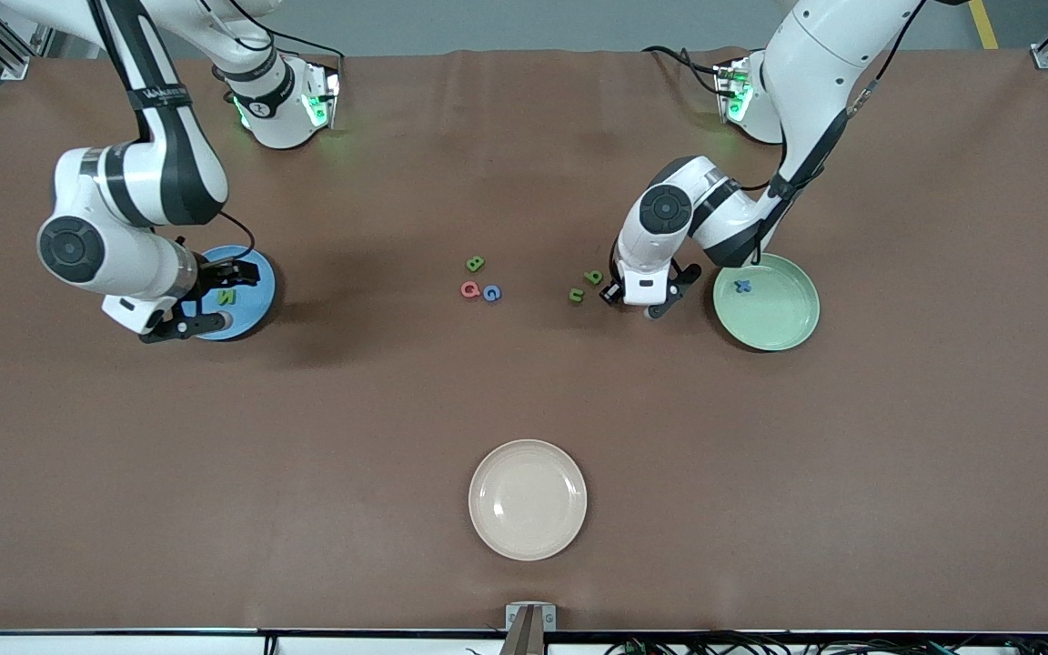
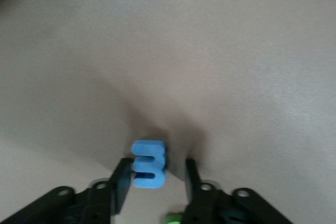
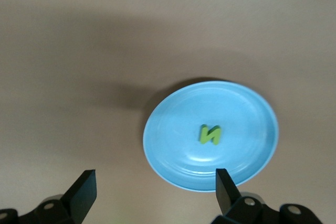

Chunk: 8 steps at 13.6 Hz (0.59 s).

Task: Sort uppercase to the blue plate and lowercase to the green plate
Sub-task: 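Release the N on the blue plate while the left gripper places the m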

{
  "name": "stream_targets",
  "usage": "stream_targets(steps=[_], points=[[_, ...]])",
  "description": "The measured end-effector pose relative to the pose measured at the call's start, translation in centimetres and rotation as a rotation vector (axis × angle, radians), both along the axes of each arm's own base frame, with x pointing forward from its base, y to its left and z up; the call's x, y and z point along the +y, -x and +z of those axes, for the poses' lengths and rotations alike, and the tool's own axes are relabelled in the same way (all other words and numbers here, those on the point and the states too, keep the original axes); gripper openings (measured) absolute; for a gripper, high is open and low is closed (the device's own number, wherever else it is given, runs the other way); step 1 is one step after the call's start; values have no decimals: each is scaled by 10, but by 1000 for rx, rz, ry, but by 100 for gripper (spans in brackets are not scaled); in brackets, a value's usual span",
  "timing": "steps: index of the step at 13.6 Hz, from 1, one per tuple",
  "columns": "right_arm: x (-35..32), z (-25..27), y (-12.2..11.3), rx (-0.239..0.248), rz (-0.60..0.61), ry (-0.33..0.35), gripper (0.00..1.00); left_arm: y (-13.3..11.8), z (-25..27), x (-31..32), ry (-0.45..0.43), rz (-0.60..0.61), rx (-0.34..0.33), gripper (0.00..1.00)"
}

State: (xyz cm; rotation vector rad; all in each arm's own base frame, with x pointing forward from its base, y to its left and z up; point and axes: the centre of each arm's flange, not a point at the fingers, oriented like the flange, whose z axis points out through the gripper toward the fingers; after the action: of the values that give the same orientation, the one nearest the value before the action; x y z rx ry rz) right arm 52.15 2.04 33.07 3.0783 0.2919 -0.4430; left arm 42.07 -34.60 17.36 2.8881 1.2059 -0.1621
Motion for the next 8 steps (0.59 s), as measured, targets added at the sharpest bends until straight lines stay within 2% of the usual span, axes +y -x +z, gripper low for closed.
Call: stream_targets(steps=[2,3,6,8], points=[[-24,25,-17,-4,21,-14,100,0,0,-1,0,-10,-7,37],[-37,32,-25,-10,60,-32,100,-1,1,-1,0,-12,-9,29],[-49,41,-36,-9,106,-51,100,-3,1,1,0,-8,-11,28],[-28,51,-39,24,47,-28,100,-11,3,10,-3,3,-20,28]])
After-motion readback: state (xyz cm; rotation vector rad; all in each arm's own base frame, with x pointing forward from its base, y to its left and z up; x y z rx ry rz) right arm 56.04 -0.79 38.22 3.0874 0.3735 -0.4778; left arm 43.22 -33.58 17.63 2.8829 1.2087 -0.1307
